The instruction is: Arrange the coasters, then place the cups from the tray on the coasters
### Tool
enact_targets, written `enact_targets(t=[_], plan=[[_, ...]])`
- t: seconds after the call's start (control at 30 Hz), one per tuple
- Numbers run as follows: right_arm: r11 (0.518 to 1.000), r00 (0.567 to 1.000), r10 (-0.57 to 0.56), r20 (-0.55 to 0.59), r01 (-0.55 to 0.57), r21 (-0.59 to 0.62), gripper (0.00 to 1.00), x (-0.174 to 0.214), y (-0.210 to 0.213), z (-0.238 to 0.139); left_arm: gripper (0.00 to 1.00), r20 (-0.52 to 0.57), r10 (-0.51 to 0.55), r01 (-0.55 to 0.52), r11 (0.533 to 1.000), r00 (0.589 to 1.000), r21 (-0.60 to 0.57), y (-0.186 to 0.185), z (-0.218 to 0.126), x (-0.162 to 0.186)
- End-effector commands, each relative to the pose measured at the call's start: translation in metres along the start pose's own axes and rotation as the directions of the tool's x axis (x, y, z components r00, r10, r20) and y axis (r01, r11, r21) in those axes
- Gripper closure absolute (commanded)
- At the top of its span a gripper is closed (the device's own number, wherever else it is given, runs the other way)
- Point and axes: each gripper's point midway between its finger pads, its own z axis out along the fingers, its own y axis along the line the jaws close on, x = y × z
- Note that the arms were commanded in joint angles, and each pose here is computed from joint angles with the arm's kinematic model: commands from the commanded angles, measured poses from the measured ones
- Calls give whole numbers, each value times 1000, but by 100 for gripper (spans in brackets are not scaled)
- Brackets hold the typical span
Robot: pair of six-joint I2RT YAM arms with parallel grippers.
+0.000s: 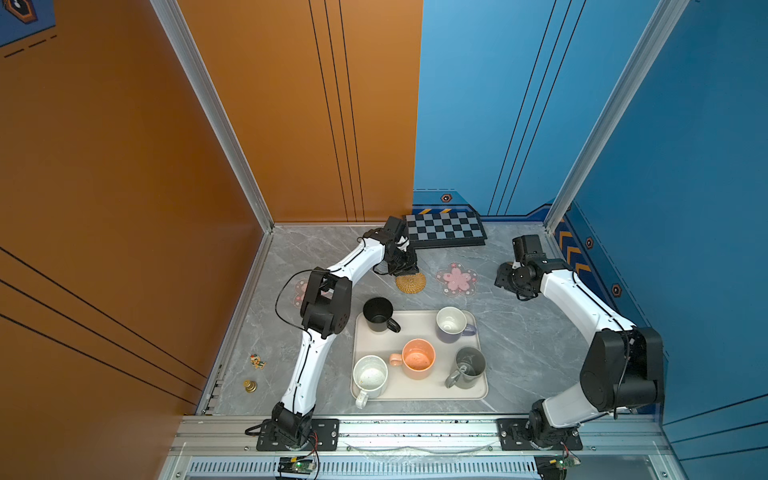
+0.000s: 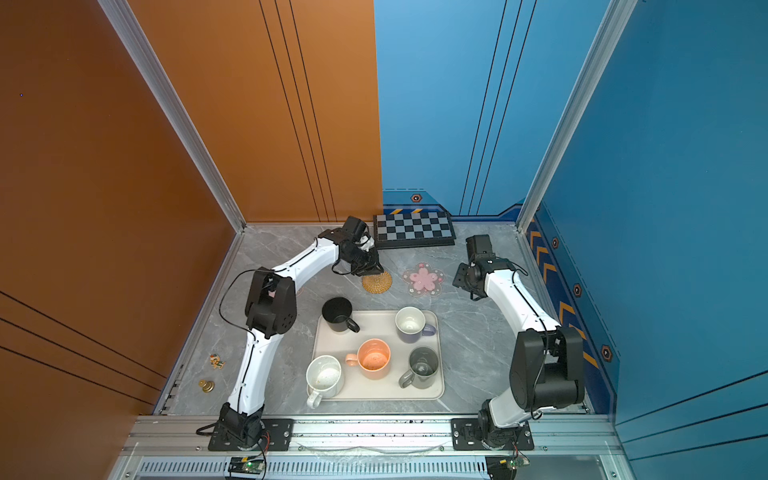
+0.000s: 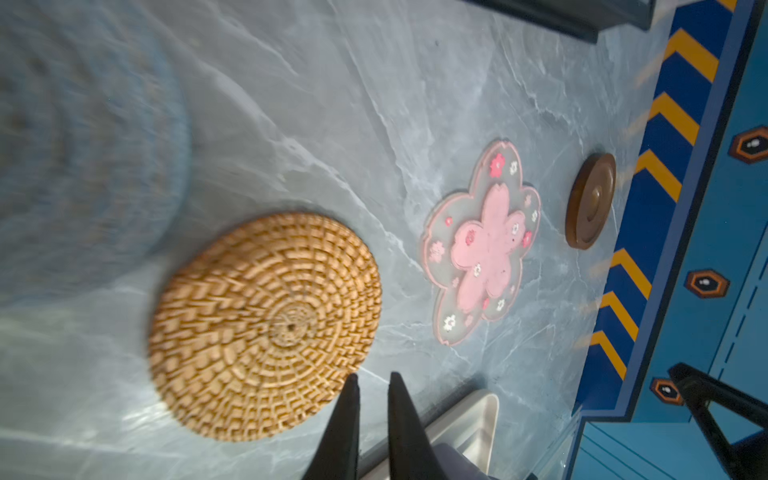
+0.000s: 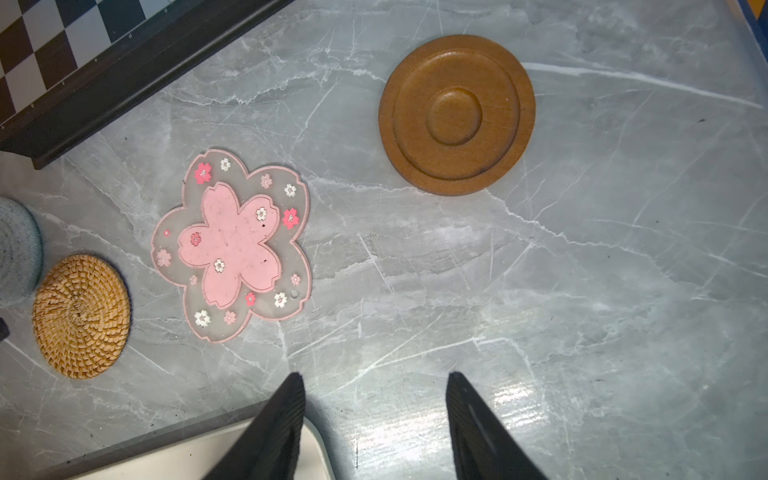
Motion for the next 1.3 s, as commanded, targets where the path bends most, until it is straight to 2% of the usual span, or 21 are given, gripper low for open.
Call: enact_targets(t=[0.0,0.13,0.27,0.63,0.8,1.0,1.27], plan=[[1000,1000,4,-8,-4,9,43,6,-2,-7,84,110,-53,62,994,992,-88,30,-28,-31],[1000,1000,4,-12,-4,16,43,7,-3,-5,85,123,-65,78,991,990,-105,44,-12,-46],[1000,1000,3,-13,-3,26,43,7,-5,-4,85,129,-58,71,993,990,-94,40,-2,-53],[999,1000,-6,-29,7,33,43,7,1,4,84,84,-59,67,992,995,-103,44,35,-44],[999,999,-10,-32,11,34,43,8,1,4,84,84,-79,89,988,993,-129,55,41,-43],[999,999,-11,-37,12,38,43,10,0,5,84,96,-114,131,972,989,-196,83,32,-39],[999,999,-16,-41,17,32,43,11,3,5,84,168,-151,192,945,974,-266,130,-12,-55]])
